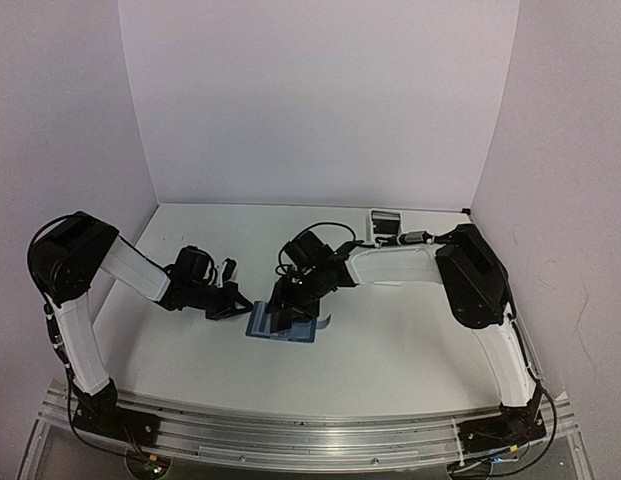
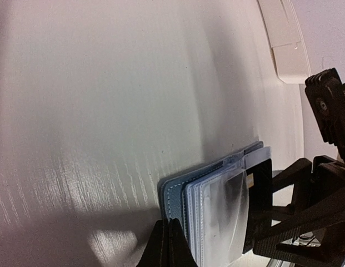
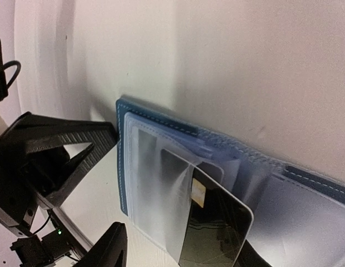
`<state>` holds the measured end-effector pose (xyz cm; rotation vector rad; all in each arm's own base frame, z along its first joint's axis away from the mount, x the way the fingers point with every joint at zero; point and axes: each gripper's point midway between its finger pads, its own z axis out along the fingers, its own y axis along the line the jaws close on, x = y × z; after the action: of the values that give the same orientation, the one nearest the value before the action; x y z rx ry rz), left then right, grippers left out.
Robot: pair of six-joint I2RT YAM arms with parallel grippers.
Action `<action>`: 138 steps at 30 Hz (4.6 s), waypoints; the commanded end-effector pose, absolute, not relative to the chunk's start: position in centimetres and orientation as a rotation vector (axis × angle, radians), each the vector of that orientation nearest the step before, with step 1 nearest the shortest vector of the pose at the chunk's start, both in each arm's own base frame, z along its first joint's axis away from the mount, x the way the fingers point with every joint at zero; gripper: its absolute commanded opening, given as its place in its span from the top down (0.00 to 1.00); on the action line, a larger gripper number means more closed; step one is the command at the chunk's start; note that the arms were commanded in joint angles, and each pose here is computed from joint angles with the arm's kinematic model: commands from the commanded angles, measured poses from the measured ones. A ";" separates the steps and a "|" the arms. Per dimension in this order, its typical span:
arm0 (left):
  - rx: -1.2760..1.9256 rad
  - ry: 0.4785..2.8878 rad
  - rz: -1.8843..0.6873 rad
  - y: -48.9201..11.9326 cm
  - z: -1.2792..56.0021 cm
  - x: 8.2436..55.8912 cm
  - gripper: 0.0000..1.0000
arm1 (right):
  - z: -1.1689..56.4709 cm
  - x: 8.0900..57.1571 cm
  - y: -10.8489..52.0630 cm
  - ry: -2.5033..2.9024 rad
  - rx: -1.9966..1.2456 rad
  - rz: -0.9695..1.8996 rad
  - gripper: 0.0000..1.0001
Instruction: Put the credit cards into the card holder
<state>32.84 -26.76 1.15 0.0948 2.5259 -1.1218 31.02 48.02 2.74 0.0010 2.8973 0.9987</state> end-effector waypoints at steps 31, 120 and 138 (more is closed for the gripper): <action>0.090 2.617 -1.057 -27.0 -0.1 29.6 1.00 | 4.4 32.0 42.8 2.856 0.086 0.385 0.22; 0.287 2.495 -1.164 -28.4 6.2 29.3 0.31 | 2.9 33.1 35.9 2.785 0.039 0.453 0.62; 0.119 2.570 -1.206 -29.1 1.8 29.4 0.14 | -1.3 31.9 37.5 2.890 -0.039 0.481 0.97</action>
<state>30.26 -29.29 4.02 0.1845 2.5026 -1.2039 33.00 36.83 0.93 -0.0162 2.8221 0.4701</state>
